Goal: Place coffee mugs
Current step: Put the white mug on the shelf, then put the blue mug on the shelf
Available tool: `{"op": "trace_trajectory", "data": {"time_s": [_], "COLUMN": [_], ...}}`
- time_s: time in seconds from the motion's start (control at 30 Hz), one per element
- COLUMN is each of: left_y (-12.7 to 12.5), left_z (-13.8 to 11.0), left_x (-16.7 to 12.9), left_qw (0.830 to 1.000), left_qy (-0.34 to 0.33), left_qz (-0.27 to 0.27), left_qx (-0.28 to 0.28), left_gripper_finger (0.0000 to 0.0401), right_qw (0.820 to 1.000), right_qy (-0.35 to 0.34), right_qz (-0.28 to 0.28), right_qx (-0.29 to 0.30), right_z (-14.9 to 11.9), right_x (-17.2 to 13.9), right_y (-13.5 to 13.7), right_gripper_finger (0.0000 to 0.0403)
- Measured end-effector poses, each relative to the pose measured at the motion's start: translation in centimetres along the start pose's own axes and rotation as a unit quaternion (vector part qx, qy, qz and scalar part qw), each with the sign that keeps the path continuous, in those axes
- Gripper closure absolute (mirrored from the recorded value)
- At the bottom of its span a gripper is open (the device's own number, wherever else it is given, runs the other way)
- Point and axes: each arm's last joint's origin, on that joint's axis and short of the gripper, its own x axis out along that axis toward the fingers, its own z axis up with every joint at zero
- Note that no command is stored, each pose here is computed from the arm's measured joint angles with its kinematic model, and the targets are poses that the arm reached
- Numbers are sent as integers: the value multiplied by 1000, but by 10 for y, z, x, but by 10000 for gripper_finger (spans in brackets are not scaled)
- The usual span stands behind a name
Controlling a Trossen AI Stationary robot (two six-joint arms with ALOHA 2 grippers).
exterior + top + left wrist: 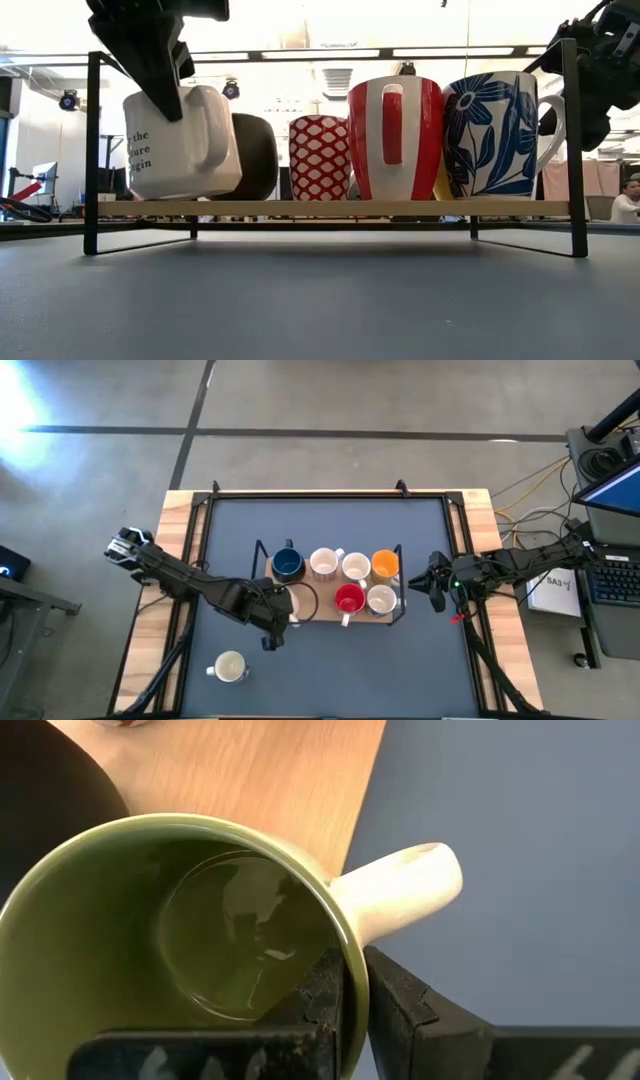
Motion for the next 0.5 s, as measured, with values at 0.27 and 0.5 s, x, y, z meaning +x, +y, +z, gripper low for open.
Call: {"op": "trace_trajectory", "data": {"time_s": [0.27, 0.5], "left_y": [0, 2], "left_z": [1, 3], "left_x": [0, 1], "left_qw": [1000, 1000], "left_qy": [-5, -15], "left_qz": [-2, 10], "left_qx": [-1, -4], "left_gripper_finger": [388, 351], "right_qw": [1000, 1000], "right_qy": [0, 0], "right_qz": [0, 0], "right_qx": [0, 0], "right_z": [0, 0], "right_x": [0, 0], "right_y": [0, 0], "right_gripper_finger": [344, 344]}}
